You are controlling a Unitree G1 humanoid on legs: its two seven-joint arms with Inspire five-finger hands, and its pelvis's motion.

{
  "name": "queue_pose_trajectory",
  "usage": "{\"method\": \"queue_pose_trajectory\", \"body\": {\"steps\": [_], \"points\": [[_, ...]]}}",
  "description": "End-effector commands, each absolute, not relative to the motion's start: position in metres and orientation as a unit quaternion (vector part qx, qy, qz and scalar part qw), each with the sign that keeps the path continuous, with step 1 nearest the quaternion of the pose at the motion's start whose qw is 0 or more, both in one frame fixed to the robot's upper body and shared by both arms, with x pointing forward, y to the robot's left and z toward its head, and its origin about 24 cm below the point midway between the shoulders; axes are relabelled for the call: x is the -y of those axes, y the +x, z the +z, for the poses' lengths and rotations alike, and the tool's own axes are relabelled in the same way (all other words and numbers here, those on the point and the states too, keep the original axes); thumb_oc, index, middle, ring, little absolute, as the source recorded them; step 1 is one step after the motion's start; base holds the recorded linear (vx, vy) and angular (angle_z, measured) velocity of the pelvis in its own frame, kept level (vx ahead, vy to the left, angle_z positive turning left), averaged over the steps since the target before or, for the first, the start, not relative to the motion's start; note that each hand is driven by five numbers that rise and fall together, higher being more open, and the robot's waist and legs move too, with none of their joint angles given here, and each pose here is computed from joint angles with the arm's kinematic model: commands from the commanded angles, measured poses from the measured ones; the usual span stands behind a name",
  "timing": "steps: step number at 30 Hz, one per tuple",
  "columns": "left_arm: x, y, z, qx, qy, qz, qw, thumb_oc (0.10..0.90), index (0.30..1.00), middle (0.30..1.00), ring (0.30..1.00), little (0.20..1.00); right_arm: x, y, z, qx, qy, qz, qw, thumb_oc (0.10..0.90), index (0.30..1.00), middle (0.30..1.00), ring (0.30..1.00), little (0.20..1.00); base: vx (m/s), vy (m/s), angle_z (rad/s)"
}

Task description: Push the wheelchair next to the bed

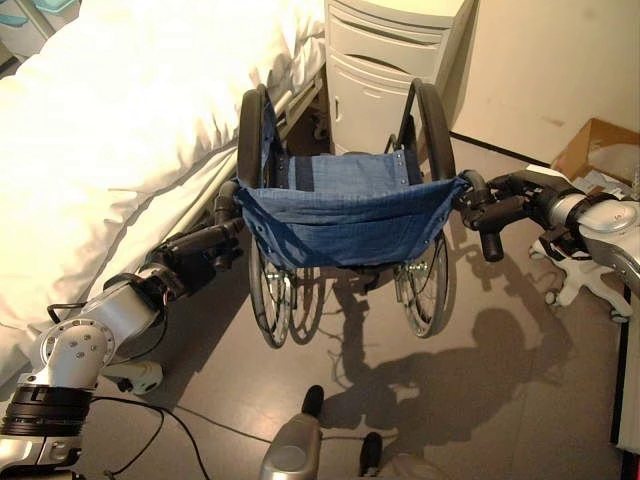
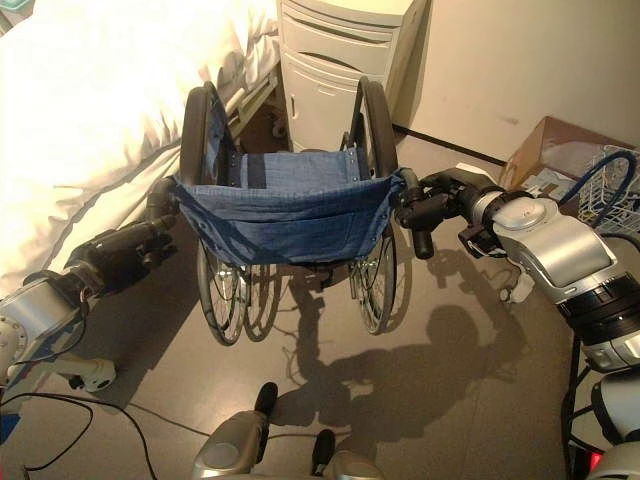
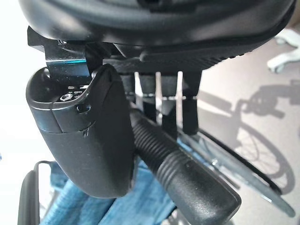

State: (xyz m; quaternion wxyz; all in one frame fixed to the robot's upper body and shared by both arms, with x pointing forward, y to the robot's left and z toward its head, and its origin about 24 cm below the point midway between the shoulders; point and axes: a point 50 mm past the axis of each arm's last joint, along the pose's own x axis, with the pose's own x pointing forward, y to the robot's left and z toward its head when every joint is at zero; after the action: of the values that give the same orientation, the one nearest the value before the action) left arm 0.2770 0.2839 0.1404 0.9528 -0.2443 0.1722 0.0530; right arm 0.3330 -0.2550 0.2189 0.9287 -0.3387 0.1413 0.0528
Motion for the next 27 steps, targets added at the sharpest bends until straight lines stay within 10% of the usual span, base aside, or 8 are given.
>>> {"method": "queue_pose_trajectory", "body": {"steps": [1,5,6,7,9,27], "points": [[-0.277,0.276,0.206,-0.022,-0.266,-0.033,0.963,0.400,0.300,0.300,0.300,0.300,0.202,0.342,0.250,0.015,-0.320,0.130,0.938,0.400,0.300,0.300,0.300,0.300,0.00,0.055,0.00],[-0.278,0.279,0.207,-0.023,-0.268,-0.019,0.963,0.477,0.415,0.415,0.415,0.415,0.204,0.343,0.246,0.007,-0.317,0.120,0.941,0.400,0.300,0.300,0.300,0.300,0.00,0.043,-0.02],[-0.278,0.280,0.207,-0.022,-0.267,-0.017,0.963,0.588,0.582,0.582,0.582,0.582,0.205,0.343,0.245,0.006,-0.316,0.118,0.941,0.400,0.300,0.300,0.300,0.300,0.00,0.024,-0.03],[-0.279,0.281,0.207,-0.023,-0.267,-0.012,0.963,0.800,0.900,0.900,0.900,0.900,0.206,0.343,0.244,0.003,-0.316,0.114,0.942,0.433,0.349,0.349,0.349,0.349,0.00,0.021,-0.03],[-0.280,0.282,0.208,-0.022,-0.266,-0.009,0.964,0.800,0.900,0.900,0.900,0.900,0.208,0.344,0.243,0.001,-0.317,0.106,0.943,0.800,0.900,0.900,0.900,0.900,0.00,0.000,0.00],[-0.315,0.275,0.223,0.036,-0.241,0.090,0.966,0.800,0.900,0.900,0.900,0.900,0.255,0.327,0.256,0.027,-0.311,-0.009,0.950,0.800,0.900,0.900,0.900,0.900,-0.01,-0.003,0.03]]}}
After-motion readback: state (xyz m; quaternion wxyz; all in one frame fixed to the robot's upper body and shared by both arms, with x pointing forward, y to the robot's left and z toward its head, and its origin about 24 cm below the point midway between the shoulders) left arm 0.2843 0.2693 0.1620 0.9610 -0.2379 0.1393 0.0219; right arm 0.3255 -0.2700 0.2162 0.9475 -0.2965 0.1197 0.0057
